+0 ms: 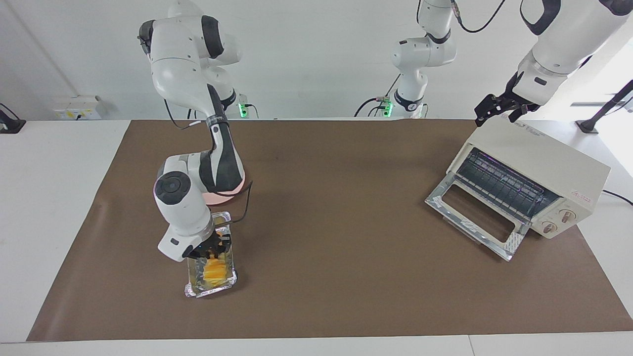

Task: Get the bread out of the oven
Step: 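Lift the bread rolls and lower them onto the pink plate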

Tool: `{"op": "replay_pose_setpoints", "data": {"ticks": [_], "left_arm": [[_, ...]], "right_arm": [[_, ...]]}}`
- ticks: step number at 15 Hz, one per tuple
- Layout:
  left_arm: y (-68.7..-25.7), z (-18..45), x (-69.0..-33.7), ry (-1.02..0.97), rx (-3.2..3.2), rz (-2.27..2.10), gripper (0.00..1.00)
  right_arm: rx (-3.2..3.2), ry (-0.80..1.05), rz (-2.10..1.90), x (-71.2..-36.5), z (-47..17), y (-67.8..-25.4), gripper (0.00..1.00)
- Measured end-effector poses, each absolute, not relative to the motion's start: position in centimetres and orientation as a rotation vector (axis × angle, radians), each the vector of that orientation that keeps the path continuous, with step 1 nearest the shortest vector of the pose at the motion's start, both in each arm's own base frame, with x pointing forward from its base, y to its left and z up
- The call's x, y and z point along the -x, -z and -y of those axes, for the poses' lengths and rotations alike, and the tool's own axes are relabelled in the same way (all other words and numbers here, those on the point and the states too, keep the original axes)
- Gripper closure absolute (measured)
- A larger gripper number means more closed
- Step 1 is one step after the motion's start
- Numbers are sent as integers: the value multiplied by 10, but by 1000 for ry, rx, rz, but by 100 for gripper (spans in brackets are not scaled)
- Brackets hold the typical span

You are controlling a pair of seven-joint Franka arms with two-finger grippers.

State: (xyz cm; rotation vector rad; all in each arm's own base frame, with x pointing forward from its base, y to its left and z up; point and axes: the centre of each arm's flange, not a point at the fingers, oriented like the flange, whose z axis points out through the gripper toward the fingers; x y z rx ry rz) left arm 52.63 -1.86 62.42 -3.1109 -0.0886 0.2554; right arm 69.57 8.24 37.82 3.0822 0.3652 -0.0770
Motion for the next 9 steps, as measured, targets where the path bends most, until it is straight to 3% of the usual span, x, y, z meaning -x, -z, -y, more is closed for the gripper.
{"op": "replay_pose_setpoints", "data": {"ticks": [4, 6, 9], "left_arm": [[-624, 19, -526, -255, 3111, 89, 0], [-624, 19, -526, -255, 3111, 89, 0], [-624, 19, -526, -255, 3111, 89, 0]], "right_arm": [[-3107, 119, -340, -624, -105, -450, 91], [-3117, 80, -331, -577, -105, -450, 91], [-3120, 13, -327, -505, -91, -417, 91]]}}
